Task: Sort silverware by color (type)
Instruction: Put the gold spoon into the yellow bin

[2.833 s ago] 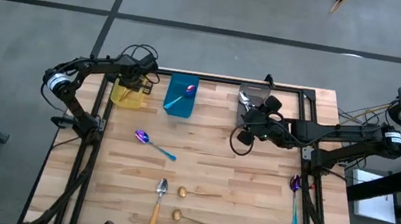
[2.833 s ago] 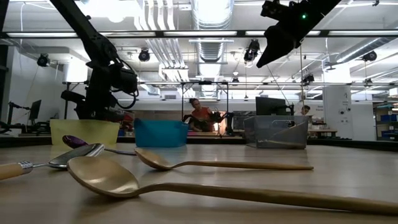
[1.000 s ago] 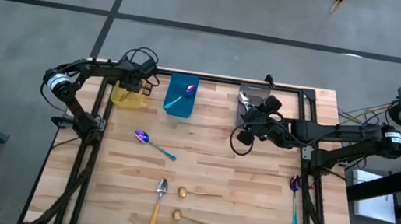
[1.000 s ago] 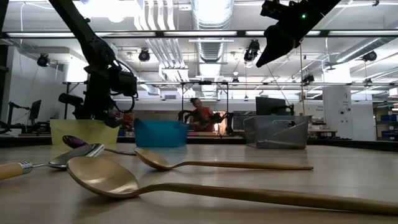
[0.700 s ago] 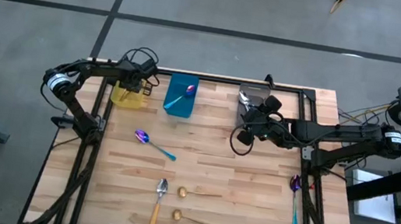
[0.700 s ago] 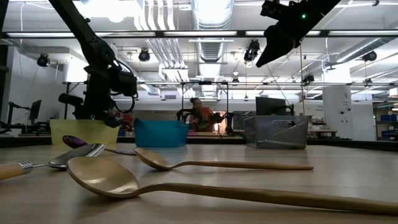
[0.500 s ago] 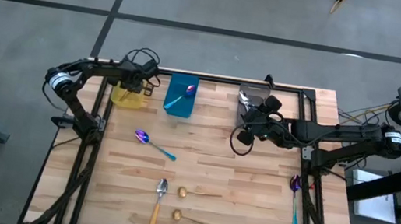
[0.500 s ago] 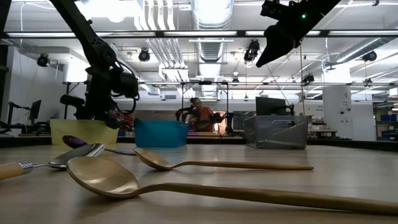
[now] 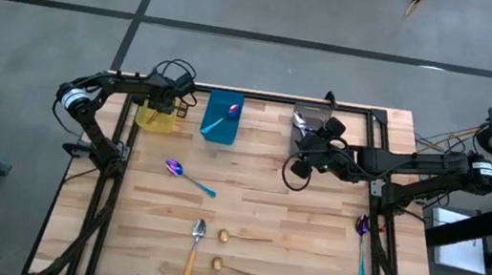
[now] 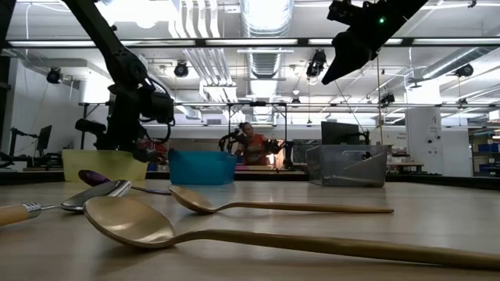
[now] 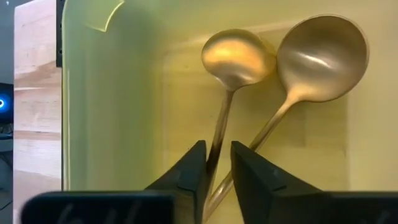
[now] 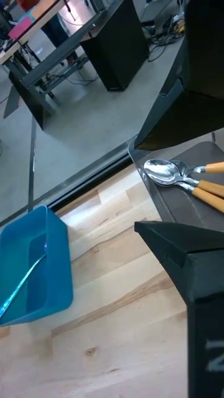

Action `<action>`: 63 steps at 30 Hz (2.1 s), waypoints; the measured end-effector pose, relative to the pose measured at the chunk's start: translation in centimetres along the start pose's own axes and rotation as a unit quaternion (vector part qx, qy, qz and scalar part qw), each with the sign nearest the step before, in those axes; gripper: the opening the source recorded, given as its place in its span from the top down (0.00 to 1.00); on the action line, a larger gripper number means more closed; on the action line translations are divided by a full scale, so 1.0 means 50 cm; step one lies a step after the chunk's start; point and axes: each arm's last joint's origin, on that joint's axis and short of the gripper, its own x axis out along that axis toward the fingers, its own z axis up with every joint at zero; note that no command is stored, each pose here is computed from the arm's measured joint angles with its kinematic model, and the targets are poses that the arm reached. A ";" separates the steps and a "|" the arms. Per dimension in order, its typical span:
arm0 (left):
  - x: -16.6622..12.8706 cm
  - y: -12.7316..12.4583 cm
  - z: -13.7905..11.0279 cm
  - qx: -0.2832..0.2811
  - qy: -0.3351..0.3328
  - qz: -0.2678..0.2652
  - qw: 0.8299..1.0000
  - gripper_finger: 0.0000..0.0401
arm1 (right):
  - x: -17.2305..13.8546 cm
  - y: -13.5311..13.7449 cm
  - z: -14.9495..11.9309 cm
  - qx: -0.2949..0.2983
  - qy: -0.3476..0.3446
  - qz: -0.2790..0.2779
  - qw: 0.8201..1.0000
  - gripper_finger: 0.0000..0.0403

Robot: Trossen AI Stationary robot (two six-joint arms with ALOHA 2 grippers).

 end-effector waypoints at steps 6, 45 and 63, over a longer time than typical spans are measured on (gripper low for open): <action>0.001 0.001 -0.002 0.002 0.003 0.002 1.000 0.97 | 0.000 0.000 0.000 0.000 0.000 0.000 1.000 0.54; -0.076 0.048 0.000 0.024 -0.032 -0.043 0.998 1.00 | 0.000 0.000 0.000 0.000 0.000 0.000 1.000 0.54; -0.255 0.119 -0.049 0.075 -0.180 -0.224 0.955 1.00 | 0.002 0.008 0.011 0.000 -0.037 0.049 0.998 0.54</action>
